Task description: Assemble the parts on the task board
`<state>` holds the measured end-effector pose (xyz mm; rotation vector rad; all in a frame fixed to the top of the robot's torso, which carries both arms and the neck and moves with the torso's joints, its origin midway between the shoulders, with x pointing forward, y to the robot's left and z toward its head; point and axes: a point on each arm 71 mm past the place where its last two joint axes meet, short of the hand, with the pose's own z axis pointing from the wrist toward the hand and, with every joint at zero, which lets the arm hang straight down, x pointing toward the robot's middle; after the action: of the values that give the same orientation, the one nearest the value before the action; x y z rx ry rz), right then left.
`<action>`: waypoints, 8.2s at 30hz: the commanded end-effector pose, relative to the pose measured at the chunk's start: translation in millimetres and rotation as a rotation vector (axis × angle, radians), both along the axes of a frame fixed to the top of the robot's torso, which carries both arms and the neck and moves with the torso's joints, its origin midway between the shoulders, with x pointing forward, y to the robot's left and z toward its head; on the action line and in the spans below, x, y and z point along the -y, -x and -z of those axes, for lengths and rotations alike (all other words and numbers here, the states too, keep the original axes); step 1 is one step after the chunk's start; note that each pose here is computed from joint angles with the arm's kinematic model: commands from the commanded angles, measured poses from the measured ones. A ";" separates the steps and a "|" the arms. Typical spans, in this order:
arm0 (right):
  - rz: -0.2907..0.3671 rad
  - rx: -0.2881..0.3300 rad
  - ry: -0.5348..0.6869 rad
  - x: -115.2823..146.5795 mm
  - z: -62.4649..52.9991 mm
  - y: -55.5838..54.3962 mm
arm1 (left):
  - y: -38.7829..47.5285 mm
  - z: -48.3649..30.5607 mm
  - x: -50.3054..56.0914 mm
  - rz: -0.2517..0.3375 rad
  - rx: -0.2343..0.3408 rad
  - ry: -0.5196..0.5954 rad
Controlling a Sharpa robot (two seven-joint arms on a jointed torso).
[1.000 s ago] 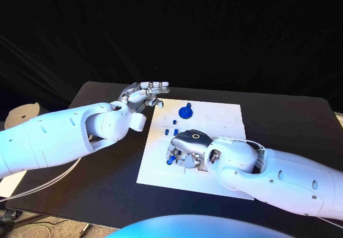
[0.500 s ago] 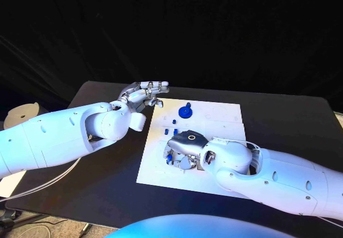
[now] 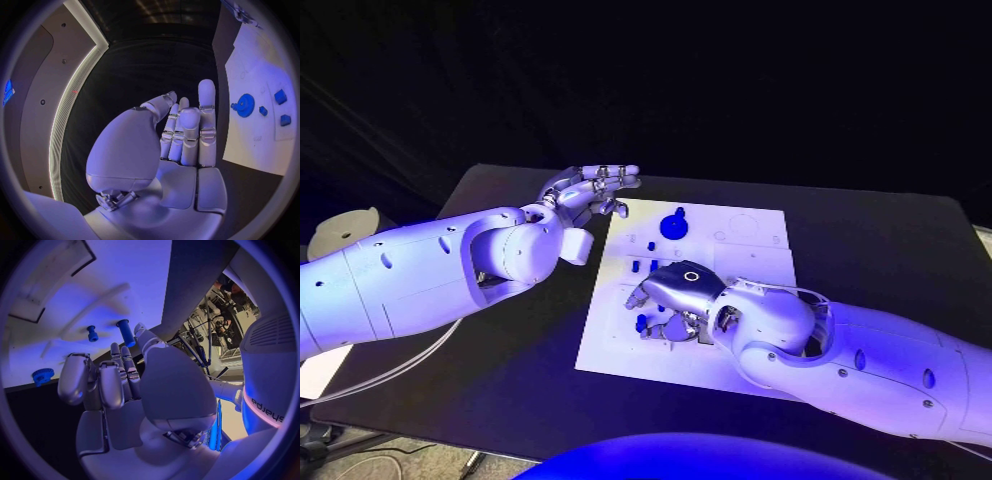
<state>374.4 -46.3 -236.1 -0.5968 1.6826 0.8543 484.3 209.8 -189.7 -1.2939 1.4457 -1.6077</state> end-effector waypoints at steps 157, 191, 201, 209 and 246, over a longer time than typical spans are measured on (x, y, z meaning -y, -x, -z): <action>0.652 -0.392 -0.055 115.3 13.3 7.5 | 6.1 3.0 1.1 0.048 -0.013 0.004; 0.624 -0.343 -0.095 117.3 6.5 11.7 | 6.2 3.2 0.2 0.051 -0.015 0.005; 0.686 -0.321 -0.131 168.9 -7.2 15.8 | 6.8 3.0 -1.0 0.048 -0.015 0.004; 0.728 -0.237 -0.018 198.5 -8.9 16.6 | 7.9 2.7 0.7 0.056 -0.016 0.007; 0.669 -0.212 0.238 199.7 18.0 18.1 | 8.3 3.6 1.8 0.069 -0.018 0.007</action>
<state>358.3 -247.1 -250.0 -0.0043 1.9847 0.2755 476.8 210.4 -194.4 -1.2936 1.5026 -1.6248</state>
